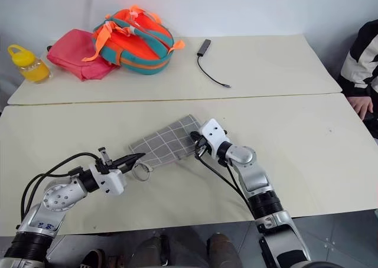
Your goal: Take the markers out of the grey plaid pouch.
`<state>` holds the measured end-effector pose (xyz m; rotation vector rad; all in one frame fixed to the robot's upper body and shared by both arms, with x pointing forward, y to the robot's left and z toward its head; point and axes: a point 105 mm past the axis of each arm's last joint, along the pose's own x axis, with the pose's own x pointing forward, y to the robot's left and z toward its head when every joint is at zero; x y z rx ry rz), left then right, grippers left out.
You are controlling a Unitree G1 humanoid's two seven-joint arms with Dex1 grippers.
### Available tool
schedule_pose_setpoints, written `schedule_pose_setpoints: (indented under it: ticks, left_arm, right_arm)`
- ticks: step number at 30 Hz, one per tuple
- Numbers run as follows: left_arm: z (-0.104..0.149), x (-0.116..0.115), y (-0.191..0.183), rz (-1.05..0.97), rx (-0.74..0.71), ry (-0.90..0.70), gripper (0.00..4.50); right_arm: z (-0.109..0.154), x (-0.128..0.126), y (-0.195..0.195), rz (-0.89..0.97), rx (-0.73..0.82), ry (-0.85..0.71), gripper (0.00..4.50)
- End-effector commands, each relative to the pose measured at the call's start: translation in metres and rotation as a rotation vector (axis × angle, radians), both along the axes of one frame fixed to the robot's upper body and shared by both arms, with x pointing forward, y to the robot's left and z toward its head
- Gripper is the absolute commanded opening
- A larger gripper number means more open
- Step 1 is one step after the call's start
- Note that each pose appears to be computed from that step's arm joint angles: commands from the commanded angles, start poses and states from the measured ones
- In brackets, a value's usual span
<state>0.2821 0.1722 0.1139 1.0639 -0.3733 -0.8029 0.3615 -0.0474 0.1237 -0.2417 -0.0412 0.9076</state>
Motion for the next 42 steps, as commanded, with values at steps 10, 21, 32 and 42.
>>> schedule_pose_setpoints:
  ticks: [10, 21, 32, 42]
  left_arm:
    - [-0.008, 0.034, -0.007, 0.142, 0.088, -0.047, 0.0]
    - [-0.007, 0.044, -0.035, 0.149, 0.06, -0.097, 0.0]
    - [-0.007, 0.042, -0.035, 0.146, 0.062, -0.09, 0.0]
    - [-0.007, 0.039, -0.032, 0.157, 0.056, -0.09, 0.0]
  right_arm:
    - [0.047, -0.08, 0.03, 0.439, 0.143, 0.158, 3.29]
    - [0.001, -0.082, 0.026, 0.283, 0.205, 0.515, 3.29]
    - [0.012, -0.076, 0.051, 0.242, 0.383, 0.608, 3.12]
    - [0.01, -0.067, 0.052, 0.207, 0.404, 0.612, 0.03]
